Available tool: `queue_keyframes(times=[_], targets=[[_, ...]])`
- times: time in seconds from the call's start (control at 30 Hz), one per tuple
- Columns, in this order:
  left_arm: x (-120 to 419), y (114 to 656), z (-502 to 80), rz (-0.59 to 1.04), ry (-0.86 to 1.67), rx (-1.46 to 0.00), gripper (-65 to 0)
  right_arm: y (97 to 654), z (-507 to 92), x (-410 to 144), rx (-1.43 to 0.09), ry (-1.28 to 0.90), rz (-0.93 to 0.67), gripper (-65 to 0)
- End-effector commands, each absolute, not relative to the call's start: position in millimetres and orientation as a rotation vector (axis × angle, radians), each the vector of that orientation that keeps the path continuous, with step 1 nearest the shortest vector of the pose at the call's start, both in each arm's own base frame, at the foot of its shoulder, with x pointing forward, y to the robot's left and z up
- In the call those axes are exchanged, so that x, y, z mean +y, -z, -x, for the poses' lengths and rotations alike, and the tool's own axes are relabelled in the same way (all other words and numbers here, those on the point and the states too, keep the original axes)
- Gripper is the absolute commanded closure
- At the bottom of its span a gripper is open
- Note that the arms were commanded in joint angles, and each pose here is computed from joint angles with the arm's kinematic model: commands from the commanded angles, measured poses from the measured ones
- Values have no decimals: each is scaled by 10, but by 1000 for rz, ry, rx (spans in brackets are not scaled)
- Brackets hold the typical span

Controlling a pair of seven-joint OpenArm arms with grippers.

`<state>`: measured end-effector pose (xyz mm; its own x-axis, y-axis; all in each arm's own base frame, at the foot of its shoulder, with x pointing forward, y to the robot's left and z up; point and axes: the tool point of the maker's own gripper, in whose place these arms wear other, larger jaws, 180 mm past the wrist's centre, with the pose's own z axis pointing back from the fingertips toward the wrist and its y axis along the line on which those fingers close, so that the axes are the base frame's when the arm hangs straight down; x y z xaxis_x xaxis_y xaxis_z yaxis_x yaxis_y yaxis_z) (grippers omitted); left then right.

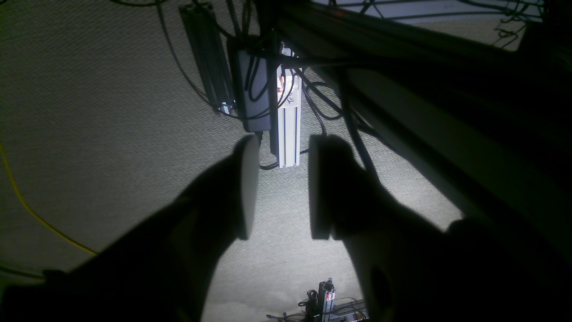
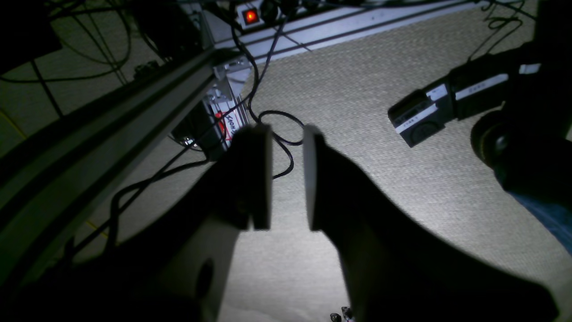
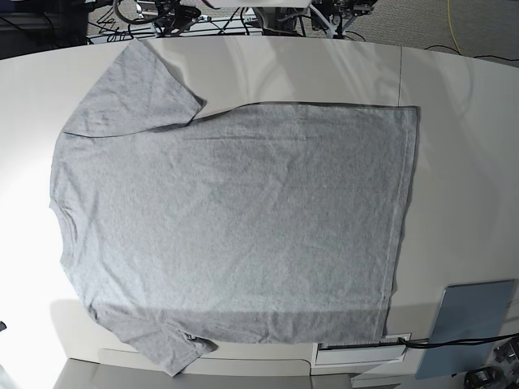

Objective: Fold the T-shirt properly

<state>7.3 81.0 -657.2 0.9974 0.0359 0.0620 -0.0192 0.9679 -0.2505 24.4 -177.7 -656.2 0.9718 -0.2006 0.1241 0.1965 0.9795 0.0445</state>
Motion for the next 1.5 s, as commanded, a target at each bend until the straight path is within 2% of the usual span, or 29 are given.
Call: queue_keyframes(times=[0.0, 1.0, 1.2, 1.47], targets=[[815, 6567, -78, 257, -30, -71, -207, 6552, -269, -1825, -146, 206, -26, -130], [836, 6562, -110, 255, -25, -77, -207, 6558, -224, -1816, -118, 205, -29, -130], [915, 6520, -147, 245, -9, -104, -207, 6542, -126, -2015, -81, 200, -1, -130], [1129, 6441, -16, 214, 28, -65, -207, 6408, 228, -2285, -53, 243, -6, -130]])
